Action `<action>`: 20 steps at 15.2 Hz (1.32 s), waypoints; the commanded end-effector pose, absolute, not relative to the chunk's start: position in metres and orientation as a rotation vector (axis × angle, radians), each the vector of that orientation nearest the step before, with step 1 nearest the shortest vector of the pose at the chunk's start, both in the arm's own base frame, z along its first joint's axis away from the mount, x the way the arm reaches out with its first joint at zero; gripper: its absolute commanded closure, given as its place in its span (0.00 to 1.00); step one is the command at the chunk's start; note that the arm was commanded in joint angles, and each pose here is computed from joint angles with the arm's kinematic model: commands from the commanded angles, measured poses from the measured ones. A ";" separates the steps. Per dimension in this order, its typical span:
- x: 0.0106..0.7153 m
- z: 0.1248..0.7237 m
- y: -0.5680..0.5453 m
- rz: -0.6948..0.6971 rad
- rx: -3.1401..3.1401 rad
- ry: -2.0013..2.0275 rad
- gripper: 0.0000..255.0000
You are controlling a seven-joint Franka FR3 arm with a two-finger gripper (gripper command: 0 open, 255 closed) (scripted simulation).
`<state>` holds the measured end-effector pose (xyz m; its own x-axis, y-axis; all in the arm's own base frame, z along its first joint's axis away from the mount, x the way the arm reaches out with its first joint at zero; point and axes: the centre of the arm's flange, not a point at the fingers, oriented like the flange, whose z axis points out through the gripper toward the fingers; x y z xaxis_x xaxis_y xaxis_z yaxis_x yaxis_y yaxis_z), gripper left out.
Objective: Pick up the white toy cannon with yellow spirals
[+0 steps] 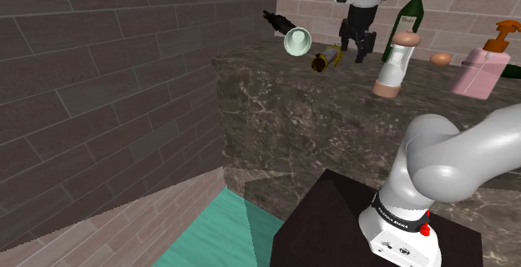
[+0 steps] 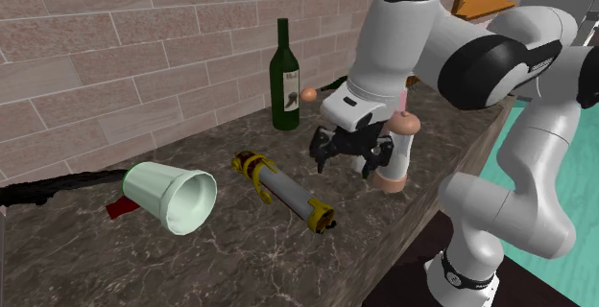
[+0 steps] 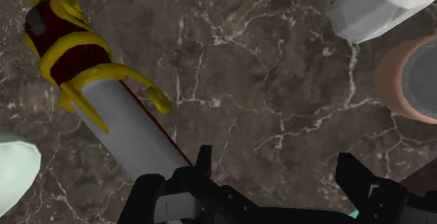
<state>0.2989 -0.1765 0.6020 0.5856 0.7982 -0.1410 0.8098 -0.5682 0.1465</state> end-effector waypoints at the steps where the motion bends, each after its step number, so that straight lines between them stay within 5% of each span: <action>1: 0.312 0.602 -0.197 -0.097 2.513 1.501 0.00; 9: 0.382 0.603 -0.259 -0.117 2.056 2.013 0.00; 19: 0.384 0.563 -0.260 -0.117 2.043 2.026 0.00; 20: 0.384 0.564 -0.260 -0.117 2.043 2.026 1.00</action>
<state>0.3843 -0.2602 0.5656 0.0238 0.9706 -0.2397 0.9917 0.0075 0.1285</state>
